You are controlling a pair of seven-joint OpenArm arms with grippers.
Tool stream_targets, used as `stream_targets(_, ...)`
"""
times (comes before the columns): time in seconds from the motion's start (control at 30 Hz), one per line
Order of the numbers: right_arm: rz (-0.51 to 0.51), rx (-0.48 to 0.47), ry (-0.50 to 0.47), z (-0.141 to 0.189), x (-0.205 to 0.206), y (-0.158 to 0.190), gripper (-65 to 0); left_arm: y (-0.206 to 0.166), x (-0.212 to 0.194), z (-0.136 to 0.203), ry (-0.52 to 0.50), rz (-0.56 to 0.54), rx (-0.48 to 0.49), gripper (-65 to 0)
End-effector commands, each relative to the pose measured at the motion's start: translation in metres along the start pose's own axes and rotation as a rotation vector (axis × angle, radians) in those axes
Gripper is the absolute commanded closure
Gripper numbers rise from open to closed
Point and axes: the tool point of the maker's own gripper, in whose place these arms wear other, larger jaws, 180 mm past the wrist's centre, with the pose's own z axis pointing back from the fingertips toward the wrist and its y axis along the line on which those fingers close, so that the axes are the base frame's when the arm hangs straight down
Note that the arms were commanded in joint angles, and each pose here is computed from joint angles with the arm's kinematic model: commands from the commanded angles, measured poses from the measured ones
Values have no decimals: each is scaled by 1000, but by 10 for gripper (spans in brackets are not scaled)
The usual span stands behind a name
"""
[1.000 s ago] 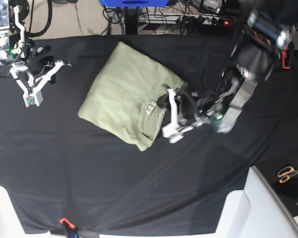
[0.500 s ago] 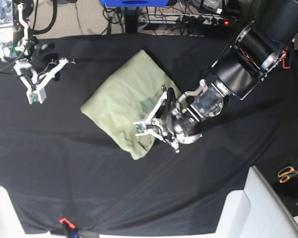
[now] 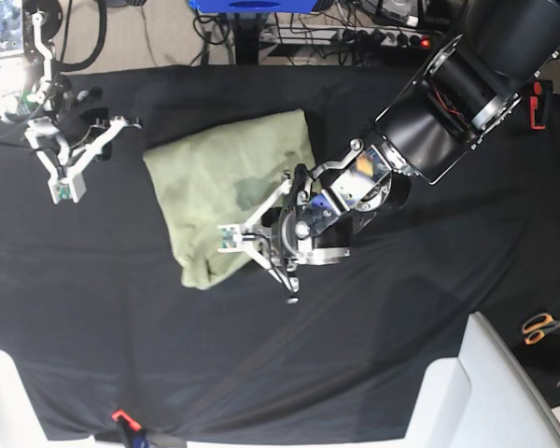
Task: Fold the T-shirt properly
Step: 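Drag the shirt's edge with the left gripper, rotating the bundle, then pull the shirt back square with the left gripper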
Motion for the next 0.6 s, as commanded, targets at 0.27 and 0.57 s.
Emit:
stream_targets(0.27, -15, -18, -4, -8, 4, -10, 0, -5, 41, 4, -78, -106, 5, 0)
stream_targets(0.57, -28, -25, 22, -15, -2, -15, 0, -10, 58, 4, -149, -109, -8, 0)
